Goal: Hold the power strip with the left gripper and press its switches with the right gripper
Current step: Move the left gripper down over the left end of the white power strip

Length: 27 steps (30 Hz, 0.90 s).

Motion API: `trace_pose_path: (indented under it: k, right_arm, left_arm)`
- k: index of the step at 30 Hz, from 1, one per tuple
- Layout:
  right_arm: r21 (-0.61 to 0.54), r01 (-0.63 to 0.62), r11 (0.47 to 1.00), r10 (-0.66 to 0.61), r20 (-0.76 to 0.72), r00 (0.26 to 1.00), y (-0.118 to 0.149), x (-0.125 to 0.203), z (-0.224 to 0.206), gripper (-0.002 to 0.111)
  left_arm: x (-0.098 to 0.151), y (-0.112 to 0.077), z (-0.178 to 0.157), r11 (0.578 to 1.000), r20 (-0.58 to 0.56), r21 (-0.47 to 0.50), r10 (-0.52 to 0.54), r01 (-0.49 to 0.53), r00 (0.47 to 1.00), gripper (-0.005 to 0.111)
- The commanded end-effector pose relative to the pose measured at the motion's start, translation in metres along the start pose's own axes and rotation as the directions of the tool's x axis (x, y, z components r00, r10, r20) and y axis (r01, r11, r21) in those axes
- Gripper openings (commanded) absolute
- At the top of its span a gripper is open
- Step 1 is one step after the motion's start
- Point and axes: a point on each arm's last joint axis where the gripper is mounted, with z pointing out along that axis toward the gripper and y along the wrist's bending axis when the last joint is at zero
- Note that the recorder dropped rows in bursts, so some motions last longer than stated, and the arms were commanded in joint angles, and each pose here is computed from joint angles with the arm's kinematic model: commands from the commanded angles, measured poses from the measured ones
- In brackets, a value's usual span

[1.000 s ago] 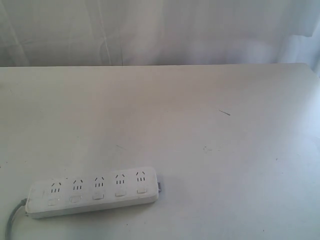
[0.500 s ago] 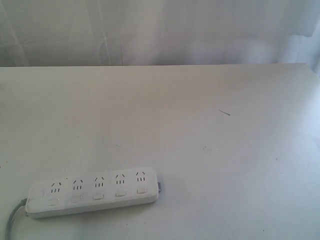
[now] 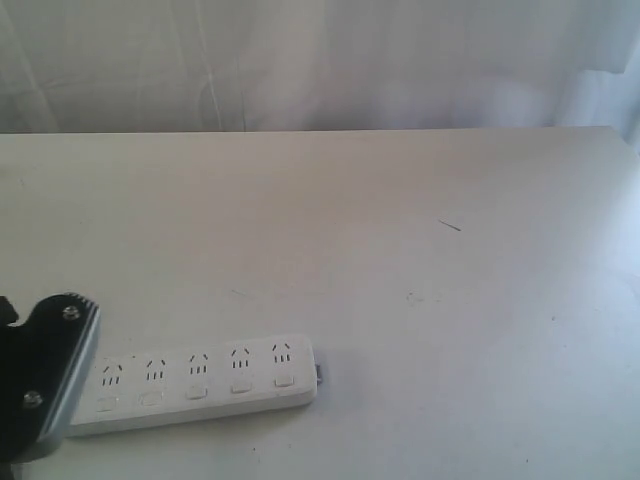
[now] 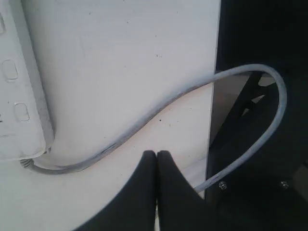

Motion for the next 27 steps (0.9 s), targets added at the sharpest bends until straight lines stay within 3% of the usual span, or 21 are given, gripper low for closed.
trace_pose_path:
  k: [1, 7, 12, 15, 19, 21, 24, 27]
  right_arm:
    - [0.002, 0.002, 1.0, -0.002, 0.006, 1.0, 0.0, 0.001, 0.0, 0.0]
    - [0.002, 0.002, 1.0, -0.002, 0.006, 1.0, 0.0, 0.001, 0.0, 0.0]
    - [0.002, 0.002, 1.0, -0.002, 0.006, 1.0, 0.0, 0.001, 0.0, 0.0]
    - [0.002, 0.002, 1.0, -0.002, 0.006, 1.0, 0.0, 0.001, 0.0, 0.0]
    - [0.002, 0.002, 1.0, -0.002, 0.006, 1.0, 0.0, 0.001, 0.0, 0.0]
    - [0.002, 0.002, 1.0, -0.002, 0.006, 1.0, 0.0, 0.001, 0.0, 0.0]
    - [0.002, 0.002, 1.0, -0.002, 0.006, 1.0, 0.0, 0.001, 0.0, 0.0]
    - [0.002, 0.002, 1.0, -0.002, 0.006, 1.0, 0.0, 0.001, 0.0, 0.0]
  left_arm:
    - [-0.008, 0.007, 0.009, 0.997, -0.074, 0.079, 0.017, -0.011, 0.997, 0.0]
    - [-0.018, 0.025, 0.01, 0.995, 0.014, -0.098, 0.035, -0.033, 0.999, 0.0]
    - [-0.018, 0.036, 0.009, 0.974, -0.004, -0.213, 0.076, -0.075, 0.997, 0.002]
    - [-0.02, 0.038, 0.009, 0.969, 0.007, -0.234, 0.082, -0.078, 0.997, 0.02]
    - [-0.022, 0.042, 0.008, 0.956, 0.022, -0.279, 0.096, -0.086, 0.995, 0.067]
    - [-0.024, 0.048, 0.006, 0.938, 0.047, -0.342, 0.084, -0.063, 0.995, 0.084]
    - [-0.027, 0.055, 0.005, 0.915, 0.098, -0.403, 0.015, 0.026, 0.995, 0.088]
    - [-0.025, 0.058, 0.015, 0.938, 0.01, -0.347, -0.01, 0.013, 1.0, 0.085]
